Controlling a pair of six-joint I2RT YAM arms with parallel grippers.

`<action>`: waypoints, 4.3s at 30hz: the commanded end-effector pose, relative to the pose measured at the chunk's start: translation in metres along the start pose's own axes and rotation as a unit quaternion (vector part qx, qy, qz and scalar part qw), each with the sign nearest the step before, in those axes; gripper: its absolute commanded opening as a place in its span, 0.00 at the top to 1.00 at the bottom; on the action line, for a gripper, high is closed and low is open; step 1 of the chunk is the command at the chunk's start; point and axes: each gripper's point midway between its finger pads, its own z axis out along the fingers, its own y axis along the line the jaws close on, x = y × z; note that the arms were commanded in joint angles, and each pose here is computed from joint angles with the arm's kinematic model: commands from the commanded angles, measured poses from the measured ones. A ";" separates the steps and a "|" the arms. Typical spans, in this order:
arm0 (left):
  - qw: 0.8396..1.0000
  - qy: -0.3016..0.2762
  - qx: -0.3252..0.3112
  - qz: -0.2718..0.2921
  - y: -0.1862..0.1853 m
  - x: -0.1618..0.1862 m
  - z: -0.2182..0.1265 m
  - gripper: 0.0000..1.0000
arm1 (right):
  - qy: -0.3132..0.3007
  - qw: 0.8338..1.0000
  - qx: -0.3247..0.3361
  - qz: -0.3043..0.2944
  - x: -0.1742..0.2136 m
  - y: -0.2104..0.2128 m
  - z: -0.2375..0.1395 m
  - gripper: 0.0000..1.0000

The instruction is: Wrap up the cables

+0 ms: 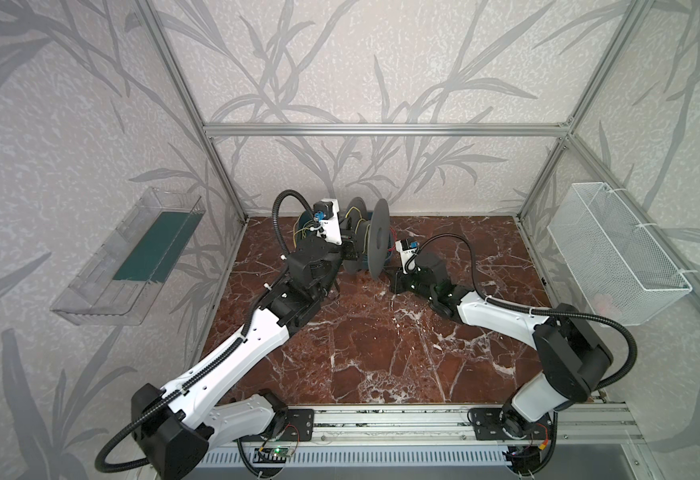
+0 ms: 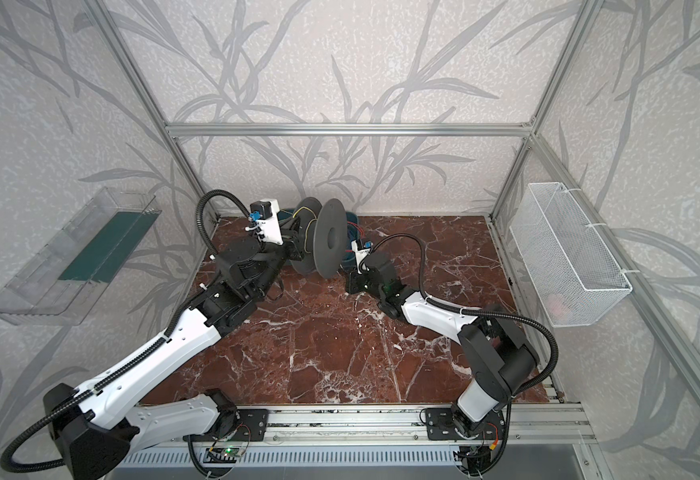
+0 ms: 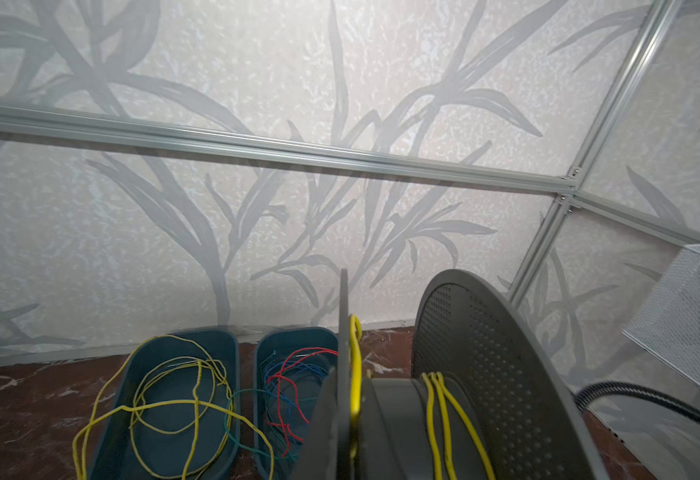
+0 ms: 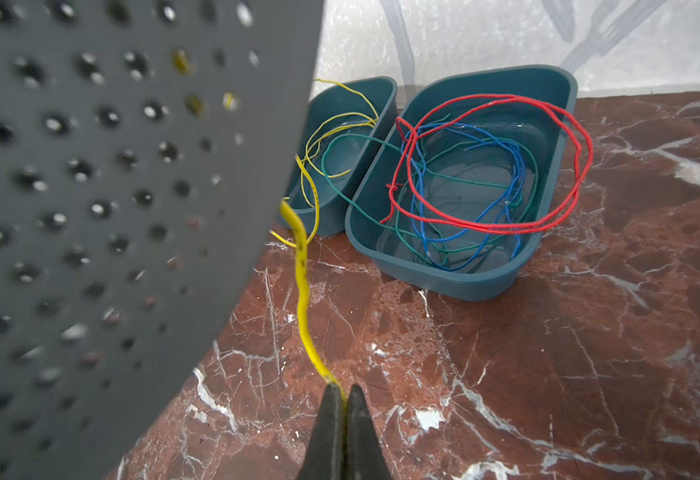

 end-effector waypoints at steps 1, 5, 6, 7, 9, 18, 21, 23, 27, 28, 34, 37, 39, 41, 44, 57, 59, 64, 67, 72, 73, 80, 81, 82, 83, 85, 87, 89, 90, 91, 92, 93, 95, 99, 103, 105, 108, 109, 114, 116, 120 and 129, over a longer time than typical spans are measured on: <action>0.982 -0.158 -0.048 -0.093 0.018 -0.084 -0.012 1.00 | -0.043 0.999 -0.002 0.013 -0.012 0.016 -0.017 1.00; 0.981 -0.163 -0.066 -0.080 0.018 -0.080 -0.001 1.00 | -0.051 0.999 -0.011 -0.012 -0.010 0.040 -0.030 1.00; 0.981 -0.163 -0.072 -0.076 0.019 -0.078 0.003 1.00 | -0.054 0.998 -0.013 -0.022 -0.010 0.047 -0.034 1.00; 0.982 -0.160 -0.076 -0.073 0.019 -0.075 0.006 1.00 | -0.055 0.998 -0.016 -0.027 -0.010 0.051 -0.036 1.00; 0.982 -0.155 -0.088 -0.059 0.020 -0.070 0.013 1.00 | -0.058 0.997 -0.024 -0.039 -0.010 0.065 -0.043 1.00; 0.987 -0.109 -0.116 -0.008 0.020 -0.041 0.038 1.00 | -0.071 0.991 -0.048 -0.105 -0.017 0.117 -0.069 1.00; 0.990 -0.081 -0.112 0.013 0.016 -0.027 0.046 1.00 | -0.078 0.988 -0.051 -0.119 -0.023 0.126 -0.075 1.00; 0.991 -0.069 -0.113 0.025 0.016 -0.018 0.049 1.00 | -0.078 0.988 -0.049 -0.127 -0.027 0.128 -0.076 1.00; 0.993 -0.046 -0.100 0.041 0.012 0.000 0.052 1.00 | -0.081 0.987 -0.051 -0.131 -0.032 0.132 -0.078 1.00; 0.994 -0.038 -0.092 0.051 0.008 0.006 0.053 1.00 | -0.080 0.987 -0.054 -0.133 -0.034 0.133 -0.078 1.00; 0.992 0.001 -0.055 0.111 -0.007 0.042 0.052 1.00 | -0.077 0.984 -0.075 -0.139 -0.029 0.149 -0.080 1.00; 0.989 0.020 -0.048 0.141 -0.010 0.059 0.049 1.00 | -0.081 0.984 -0.080 -0.139 -0.030 0.151 -0.080 1.00; 0.985 0.028 -0.050 0.160 -0.010 0.069 0.048 1.00 | -0.088 0.984 -0.080 -0.136 -0.033 0.151 -0.081 1.00; 0.983 0.034 -0.051 0.175 -0.012 0.077 0.047 1.00 | -0.093 0.983 -0.079 -0.136 -0.035 0.152 -0.082 1.00; 0.982 0.045 -0.044 0.178 -0.014 0.087 0.046 1.00 | -0.097 0.983 -0.082 -0.134 -0.038 0.153 -0.082 1.00; 0.974 0.064 0.019 0.218 -0.027 0.118 0.018 1.00 | -0.117 0.985 -0.051 -0.115 -0.055 0.127 -0.088 1.00; 0.973 0.060 0.032 0.220 -0.029 0.120 0.012 1.00 | -0.112 0.986 -0.054 -0.113 -0.055 0.126 -0.087 1.00; 0.972 0.057 0.067 0.219 -0.038 0.127 0.001 1.00 | -0.064 0.988 -0.090 -0.107 -0.033 0.131 -0.074 1.00; 0.972 0.053 0.090 0.212 -0.046 0.131 -0.005 1.00 | -0.062 0.990 -0.091 -0.089 -0.024 0.126 -0.074 1.00; 0.968 0.056 0.107 0.219 -0.053 0.139 -0.013 1.00 | -0.077 0.991 -0.062 -0.089 -0.028 0.114 -0.080 1.00; 0.967 0.056 0.109 0.223 -0.055 0.140 -0.015 1.00 | -0.080 0.991 -0.052 -0.089 -0.030 0.111 -0.082 1.00; 0.962 0.058 0.130 0.234 -0.064 0.145 -0.024 1.00 | -0.085 0.992 -0.017 -0.090 -0.037 0.098 -0.080 1.00; 0.961 0.059 0.132 0.237 -0.065 0.146 -0.025 1.00 | -0.084 0.992 -0.015 -0.090 -0.036 0.097 -0.080 1.00; 0.961 0.058 0.130 0.238 -0.065 0.145 -0.026 1.00 | -0.082 0.992 -0.015 -0.090 -0.035 0.097 -0.079 1.00; 0.961 0.058 0.126 0.238 -0.064 0.145 -0.026 1.00 | -0.081 0.992 -0.016 -0.091 -0.034 0.097 -0.078 1.00; 0.963 0.055 0.115 0.237 -0.061 0.143 -0.025 1.00 | -0.068 0.993 -0.027 -0.095 -0.028 0.101 -0.075 1.00; 0.967 0.045 0.097 0.230 -0.056 0.134 -0.024 1.00 | -0.044 0.993 -0.039 -0.100 -0.018 0.104 -0.071 1.00; 0.972 0.027 0.084 0.220 -0.053 0.121 -0.025 1.00 | -0.021 0.993 -0.051 -0.101 -0.005 0.105 -0.067 1.00; 0.973 0.017 0.086 0.214 -0.054 0.116 -0.026 1.00 | -0.014 0.994 -0.051 -0.100 0.000 0.104 -0.066 1.00; 0.974 0.007 0.091 0.207 -0.056 0.112 -0.028 1.00 | -0.008 0.994 -0.054 -0.100 0.008 0.103 -0.063 1.00; 0.974 0.001 0.098 0.203 -0.058 0.110 -0.029 1.00 | -0.004 0.993 -0.058 -0.100 0.013 0.102 -0.062 1.00; 0.974 -0.005 0.105 0.201 -0.060 0.110 -0.031 1.00 | -0.001 0.993 -0.058 -0.099 0.017 0.100 -0.061 1.00; 0.974 -0.016 0.118 0.195 -0.063 0.114 -0.033 1.00 | 0.003 0.994 -0.057 -0.093 0.024 0.097 -0.060 1.00; 0.974 -0.026 0.148 0.171 -0.068 0.135 -0.042 1.00 | 0.022 0.995 -0.056 -0.083 0.040 0.091 -0.057 0.99; 0.975 -0.025 0.149 0.161 -0.068 0.142 -0.047 1.00 | 0.036 0.994 -0.049 -0.087 0.050 0.086 -0.054 0.99; 0.976 -0.027 0.147 0.157 -0.068 0.140 -0.047 1.00 | 0.039 0.994 -0.047 -0.087 0.051 0.085 -0.054 0.98; 0.977 -0.026 0.152 0.149 -0.069 0.137 -0.048 1.00 | 0.041 0.994 -0.057 -0.084 0.048 0.090 -0.057 0.89; 0.977 -0.021 0.152 0.150 -0.069 0.138 -0.048 1.00 | 0.040 0.994 -0.059 -0.081 0.047 0.091 -0.059 0.85; 0.977 -0.013 0.147 0.154 -0.063 0.144 -0.052 1.00 | 0.042 0.995 -0.060 -0.070 0.041 0.093 -0.071 0.72; 0.978 -0.006 0.143 0.155 -0.060 0.147 -0.053 1.00 | 0.041 0.995 -0.066 -0.065 0.040 0.094 -0.079 0.71; 0.978 -0.001 0.137 0.160 -0.056 0.150 -0.054 1.00 | 0.035 0.995 -0.080 -0.055 0.034 0.097 -0.099 0.70; 0.979 0.006 0.096 0.182 -0.046 0.141 -0.048 1.00 | 0.019 0.994 -0.092 -0.056 0.011 0.101 -0.159 0.61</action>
